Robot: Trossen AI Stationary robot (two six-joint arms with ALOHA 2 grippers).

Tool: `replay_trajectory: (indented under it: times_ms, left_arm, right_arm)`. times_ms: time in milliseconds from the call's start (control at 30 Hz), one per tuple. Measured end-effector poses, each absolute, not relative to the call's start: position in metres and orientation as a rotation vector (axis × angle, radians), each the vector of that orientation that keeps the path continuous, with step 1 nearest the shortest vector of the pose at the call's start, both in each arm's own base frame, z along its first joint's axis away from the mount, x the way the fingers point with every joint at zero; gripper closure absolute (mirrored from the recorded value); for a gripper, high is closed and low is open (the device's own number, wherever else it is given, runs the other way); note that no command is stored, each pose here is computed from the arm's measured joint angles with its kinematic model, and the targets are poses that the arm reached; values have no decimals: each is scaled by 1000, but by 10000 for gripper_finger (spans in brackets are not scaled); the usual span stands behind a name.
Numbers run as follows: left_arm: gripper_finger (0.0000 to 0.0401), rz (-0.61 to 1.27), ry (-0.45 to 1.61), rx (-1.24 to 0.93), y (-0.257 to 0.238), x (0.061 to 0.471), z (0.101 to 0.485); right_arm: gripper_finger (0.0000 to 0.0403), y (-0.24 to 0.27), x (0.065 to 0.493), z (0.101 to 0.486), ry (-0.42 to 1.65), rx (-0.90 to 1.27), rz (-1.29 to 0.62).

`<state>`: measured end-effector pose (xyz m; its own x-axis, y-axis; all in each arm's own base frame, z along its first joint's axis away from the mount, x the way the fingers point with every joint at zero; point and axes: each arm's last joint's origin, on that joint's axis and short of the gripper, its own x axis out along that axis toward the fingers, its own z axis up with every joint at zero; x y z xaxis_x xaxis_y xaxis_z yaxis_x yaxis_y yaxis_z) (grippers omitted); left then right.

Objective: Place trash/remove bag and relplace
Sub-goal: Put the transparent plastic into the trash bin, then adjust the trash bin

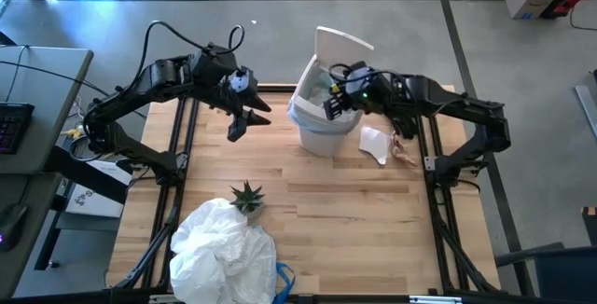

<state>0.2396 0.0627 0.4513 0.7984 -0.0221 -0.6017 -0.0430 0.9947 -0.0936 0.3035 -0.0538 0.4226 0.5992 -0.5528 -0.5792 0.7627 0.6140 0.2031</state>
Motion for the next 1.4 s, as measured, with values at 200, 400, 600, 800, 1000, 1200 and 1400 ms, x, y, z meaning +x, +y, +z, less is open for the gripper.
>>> replay_trajectory:
  times_ms: [200, 400, 600, 800, 1000, 1200, 1400]
  left_arm:
    - [243, 73, 654, -63, 66, 239, 451]
    - [243, 204, 665, -68, 82, 242, 448]
    - [243, 213, 621, -324, 121, 256, 436]
    - [243, 225, 658, -526, 147, 283, 414]
    - [243, 286, 587, -416, 143, 308, 444]
    - [243, 387, 710, -410, 162, 328, 448]
    - [243, 466, 720, -370, 173, 328, 442]
  right_arm:
    - [267, -57, 302, 423, 506, 472, -775]
    - [241, -46, 300, 427, 493, 465, -753]
    - [243, -18, 288, 438, 454, 469, -699]
    - [243, 15, 271, 444, 459, 485, -653]
    - [243, 45, 249, 432, 536, 508, -749]
    - [243, 62, 227, 423, 559, 591, -885]
    - [243, 67, 220, 410, 567, 662, -971]
